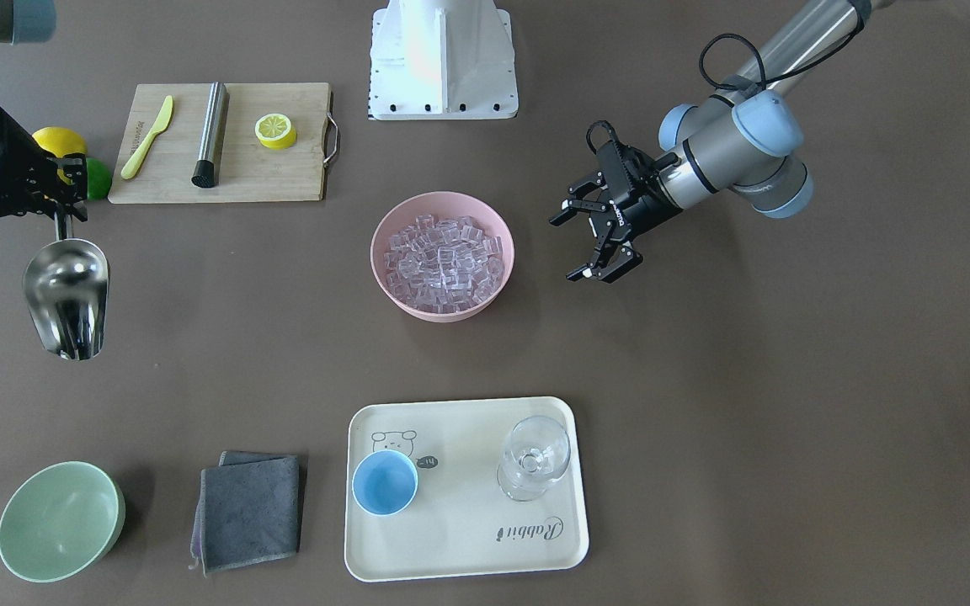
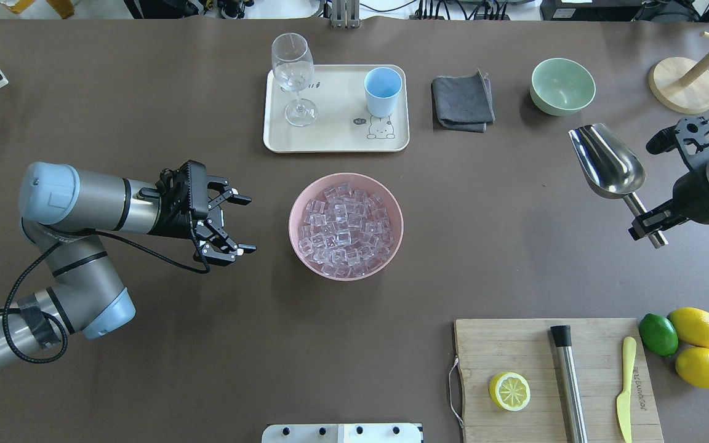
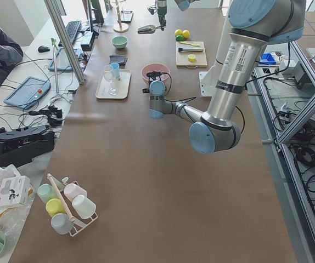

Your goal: Put ice in cup with scoop

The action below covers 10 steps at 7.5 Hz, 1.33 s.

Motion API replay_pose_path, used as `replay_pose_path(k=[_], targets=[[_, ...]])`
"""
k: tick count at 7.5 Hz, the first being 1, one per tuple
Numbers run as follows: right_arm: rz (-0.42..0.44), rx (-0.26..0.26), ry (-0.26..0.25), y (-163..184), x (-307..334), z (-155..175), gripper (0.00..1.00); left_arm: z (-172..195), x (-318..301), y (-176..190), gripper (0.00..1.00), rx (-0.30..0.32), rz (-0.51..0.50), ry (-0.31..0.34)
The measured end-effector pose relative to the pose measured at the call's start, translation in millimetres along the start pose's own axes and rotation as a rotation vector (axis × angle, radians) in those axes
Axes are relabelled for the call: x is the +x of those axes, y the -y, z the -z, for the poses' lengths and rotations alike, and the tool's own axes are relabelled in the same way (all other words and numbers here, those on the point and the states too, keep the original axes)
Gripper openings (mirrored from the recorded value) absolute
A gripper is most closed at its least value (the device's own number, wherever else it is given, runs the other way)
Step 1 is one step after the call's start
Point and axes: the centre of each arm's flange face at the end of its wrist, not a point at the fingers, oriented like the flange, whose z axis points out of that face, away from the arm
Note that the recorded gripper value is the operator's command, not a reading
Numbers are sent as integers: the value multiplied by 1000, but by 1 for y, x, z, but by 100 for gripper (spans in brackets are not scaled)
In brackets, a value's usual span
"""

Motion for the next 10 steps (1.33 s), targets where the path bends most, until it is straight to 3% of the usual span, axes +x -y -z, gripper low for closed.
replay_pose_path(k=[2, 3, 4, 6, 8, 10], targets=[[272, 27, -68, 22, -15, 25, 0, -20, -18, -5, 98, -27, -28, 10], [409, 13, -134, 44, -31, 39, 0, -31, -22, -3, 98, -33, -55, 3], [551, -30, -207, 63, -55, 53, 0, -42, -25, 0, 98, -40, -84, -16], [724, -108, -282, 64, -85, 68, 0, -60, -24, 7, 98, -43, -151, -67], [871, -166, -304, 64, -112, 79, 0, -73, -22, 11, 98, -48, -159, -101], [950, -227, -295, 66, -144, 94, 0, -84, -18, 18, 98, -47, -132, -123]])
